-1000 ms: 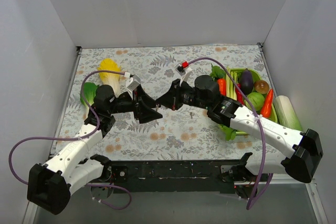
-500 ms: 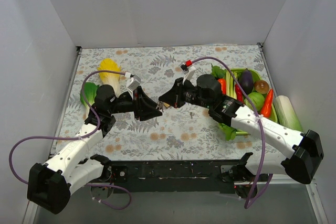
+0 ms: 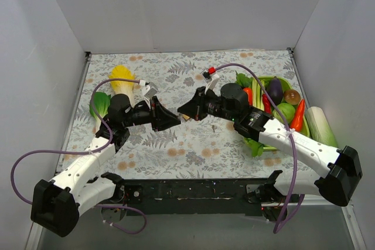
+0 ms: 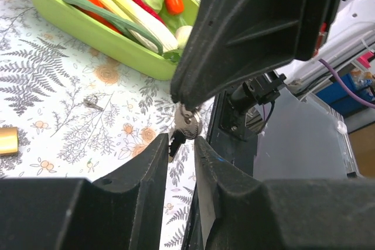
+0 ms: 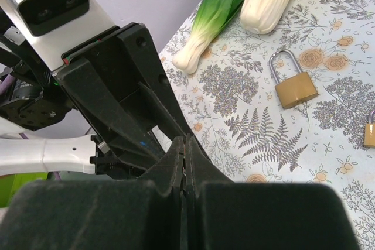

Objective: Unlock with the key
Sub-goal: Pick up the key from the center of the board.

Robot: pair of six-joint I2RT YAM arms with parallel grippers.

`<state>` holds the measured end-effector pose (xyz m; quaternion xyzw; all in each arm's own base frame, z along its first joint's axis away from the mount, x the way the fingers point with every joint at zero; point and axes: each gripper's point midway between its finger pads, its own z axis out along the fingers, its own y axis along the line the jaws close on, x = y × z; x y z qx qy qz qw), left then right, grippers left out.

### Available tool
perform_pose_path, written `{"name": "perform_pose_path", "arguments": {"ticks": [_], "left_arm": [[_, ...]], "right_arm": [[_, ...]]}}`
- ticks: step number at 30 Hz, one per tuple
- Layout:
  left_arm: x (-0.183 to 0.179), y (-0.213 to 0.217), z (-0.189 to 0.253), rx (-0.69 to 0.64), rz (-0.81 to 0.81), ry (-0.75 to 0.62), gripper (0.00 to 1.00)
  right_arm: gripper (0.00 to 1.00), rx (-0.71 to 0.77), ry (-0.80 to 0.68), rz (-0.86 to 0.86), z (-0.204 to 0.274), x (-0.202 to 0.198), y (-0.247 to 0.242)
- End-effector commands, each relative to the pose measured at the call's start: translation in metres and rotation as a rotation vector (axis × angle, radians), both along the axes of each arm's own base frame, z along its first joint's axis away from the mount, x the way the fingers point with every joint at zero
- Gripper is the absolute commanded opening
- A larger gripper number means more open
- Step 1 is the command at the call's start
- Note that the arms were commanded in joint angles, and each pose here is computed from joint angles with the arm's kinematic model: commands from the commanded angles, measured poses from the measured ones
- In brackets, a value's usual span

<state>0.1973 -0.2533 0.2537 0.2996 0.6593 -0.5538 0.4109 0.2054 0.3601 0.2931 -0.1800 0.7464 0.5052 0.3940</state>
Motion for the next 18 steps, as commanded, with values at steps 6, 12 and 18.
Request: {"name": "perform_pose_path", "arguments": {"ticks": [6, 12, 18], "left_arm": [[0.022, 0.006, 0.008, 0.024, 0.136, -0.053, 0.26], [0.019, 0.004, 0.007, 0.02, 0.109, -0.036, 0.25], [0.01, 0.001, 0.009, -0.001, 0.051, -0.039, 0.26]], "right_arm": [[0.01, 0.063, -0.03, 0.009, 0.015, -0.002, -0.001], [0.01, 0.066, -0.02, 0.016, 0.014, -0.002, 0.001], [0.01, 0.079, -0.017, 0.022, 0.017, -0.004, 0.001]]}}
